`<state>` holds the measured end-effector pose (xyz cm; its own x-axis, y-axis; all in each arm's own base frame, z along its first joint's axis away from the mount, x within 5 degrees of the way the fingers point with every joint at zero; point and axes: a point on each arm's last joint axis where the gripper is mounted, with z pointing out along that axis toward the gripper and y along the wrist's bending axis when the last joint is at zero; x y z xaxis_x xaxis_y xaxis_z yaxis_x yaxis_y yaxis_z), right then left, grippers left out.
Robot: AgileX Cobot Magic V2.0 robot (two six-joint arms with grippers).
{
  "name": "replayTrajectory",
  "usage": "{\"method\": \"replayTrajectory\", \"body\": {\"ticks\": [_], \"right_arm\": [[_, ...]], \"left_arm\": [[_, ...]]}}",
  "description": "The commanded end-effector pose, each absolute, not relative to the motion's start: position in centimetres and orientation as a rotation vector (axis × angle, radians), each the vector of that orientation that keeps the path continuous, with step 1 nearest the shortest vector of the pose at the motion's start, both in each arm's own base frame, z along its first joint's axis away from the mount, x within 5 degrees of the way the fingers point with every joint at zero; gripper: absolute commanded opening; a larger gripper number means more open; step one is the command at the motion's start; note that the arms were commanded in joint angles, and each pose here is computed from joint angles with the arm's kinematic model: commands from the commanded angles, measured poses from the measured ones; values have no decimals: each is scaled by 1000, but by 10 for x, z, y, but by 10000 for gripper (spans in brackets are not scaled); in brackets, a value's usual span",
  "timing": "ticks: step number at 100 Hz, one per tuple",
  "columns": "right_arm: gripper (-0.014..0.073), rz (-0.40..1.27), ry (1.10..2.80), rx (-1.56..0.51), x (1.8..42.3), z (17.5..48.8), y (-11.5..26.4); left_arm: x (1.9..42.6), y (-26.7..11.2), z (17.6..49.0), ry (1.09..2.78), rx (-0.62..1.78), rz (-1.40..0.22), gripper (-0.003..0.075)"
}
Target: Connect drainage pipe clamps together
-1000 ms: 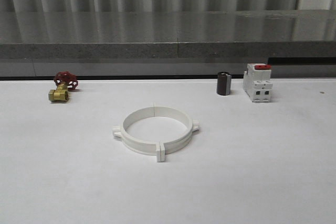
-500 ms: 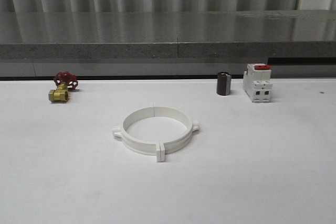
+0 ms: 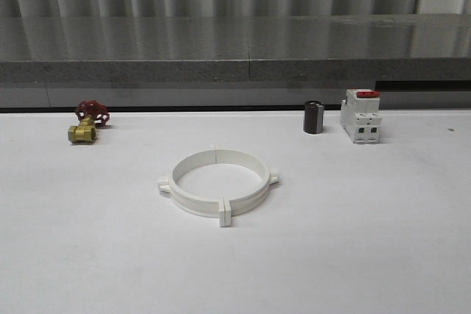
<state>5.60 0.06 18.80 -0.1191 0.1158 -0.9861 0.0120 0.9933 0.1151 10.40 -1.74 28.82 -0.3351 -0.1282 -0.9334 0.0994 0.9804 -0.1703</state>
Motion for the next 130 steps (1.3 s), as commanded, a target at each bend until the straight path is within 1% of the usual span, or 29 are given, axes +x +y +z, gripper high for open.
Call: {"method": "replayTrajectory", "body": {"ticks": [1,10,101,111,119,123,130], "right_arm": [[-118,83,1559,57,55,202,1],[-118,92,1539,48,55,204,2],[-118,92,1555,48,55,203,2],[-118,92,1555,48,55,203,2],[-118,92,1555,48,55,203,2],[-118,92,1555,48,55,203,2],[-118,92,1555,48,55,203,2]], "left_arm": [[106,-18,304,1795,-14,-247,-20],[106,-18,304,1795,-14,-247,-20],[106,-18,304,1795,-14,-247,-20],[104,-18,308,1730,8,-233,-20],[98,-16,311,1621,0,-245,-20],[94,-14,310,1577,-9,-241,-20],[87,-10,302,1548,-31,-220,-20]]}}
